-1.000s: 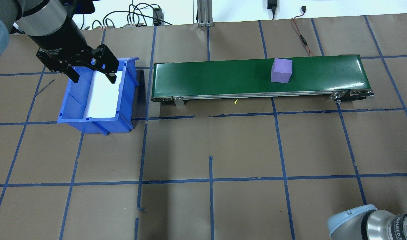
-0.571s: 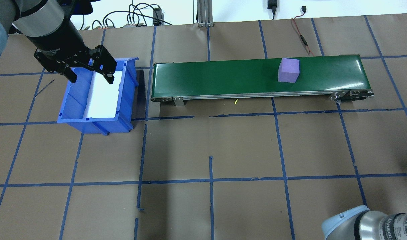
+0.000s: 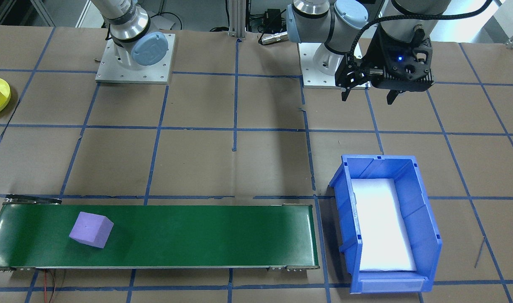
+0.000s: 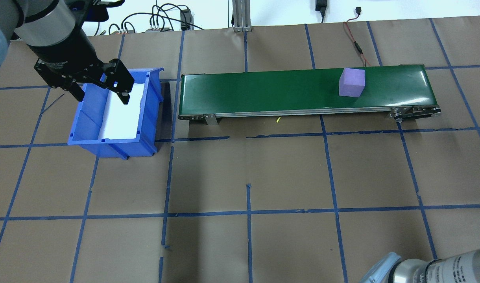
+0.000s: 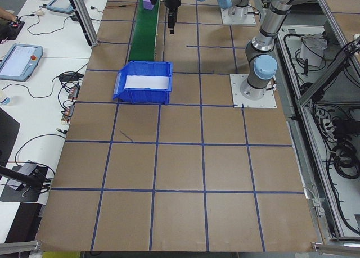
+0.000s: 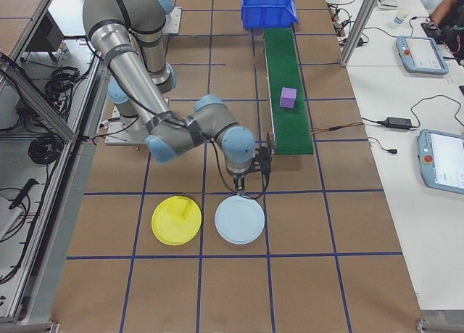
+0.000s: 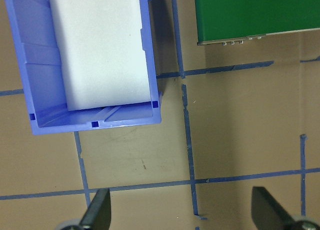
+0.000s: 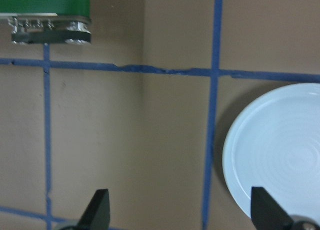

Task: Move block left to right into plate

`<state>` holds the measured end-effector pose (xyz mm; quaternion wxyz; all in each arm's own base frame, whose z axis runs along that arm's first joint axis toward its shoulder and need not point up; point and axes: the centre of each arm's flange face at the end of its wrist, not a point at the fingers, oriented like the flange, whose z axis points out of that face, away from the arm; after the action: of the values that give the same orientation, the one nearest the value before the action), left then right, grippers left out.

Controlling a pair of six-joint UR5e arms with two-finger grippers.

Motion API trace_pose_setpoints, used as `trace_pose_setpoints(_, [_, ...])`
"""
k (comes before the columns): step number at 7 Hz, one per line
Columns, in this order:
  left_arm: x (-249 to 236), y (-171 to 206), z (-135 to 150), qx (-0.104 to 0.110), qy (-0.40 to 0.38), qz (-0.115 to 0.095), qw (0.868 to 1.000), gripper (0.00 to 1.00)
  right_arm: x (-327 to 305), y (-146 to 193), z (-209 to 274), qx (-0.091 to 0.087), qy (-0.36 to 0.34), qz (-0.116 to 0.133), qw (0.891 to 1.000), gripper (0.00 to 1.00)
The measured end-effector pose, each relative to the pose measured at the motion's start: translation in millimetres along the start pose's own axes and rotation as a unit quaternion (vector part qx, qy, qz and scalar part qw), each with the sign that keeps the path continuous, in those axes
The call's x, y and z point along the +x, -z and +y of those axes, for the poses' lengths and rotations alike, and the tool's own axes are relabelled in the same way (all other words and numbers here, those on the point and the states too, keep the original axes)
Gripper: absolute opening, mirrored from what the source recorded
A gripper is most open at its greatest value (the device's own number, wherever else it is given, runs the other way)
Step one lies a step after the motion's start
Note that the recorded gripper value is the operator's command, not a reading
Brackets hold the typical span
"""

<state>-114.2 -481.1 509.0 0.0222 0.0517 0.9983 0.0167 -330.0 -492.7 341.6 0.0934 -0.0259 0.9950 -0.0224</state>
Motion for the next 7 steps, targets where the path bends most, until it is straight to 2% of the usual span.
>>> trace_pose_setpoints(1, [0.7, 1.3, 4.6, -0.005, -0.001, 0.000, 1.000, 1.00, -61.0, -1.1, -41.1, 0.003, -0.020, 0.002, 1.000, 1.00])
trace_pose_setpoints(3, [4.7, 10.2, 13.5, 0.003, -0.002, 0.010, 1.000, 1.00, -158.4, -14.4, -90.7, 0.008, -0.051, -0.008, 0.999, 1.00])
trace_pose_setpoints(5, [8.1, 13.3, 19.0, 0.006, -0.006, 0.015, 1.000, 1.00, -190.6, -38.7, -118.7, 0.029, -0.065, -0.041, 0.997, 1.00])
trace_pose_setpoints(7, [9.0, 13.5, 19.2, 0.007, -0.008, 0.015, 1.000, 1.00, -198.8, -70.5, -141.5, 0.042, -0.086, -0.071, 0.993, 0.99])
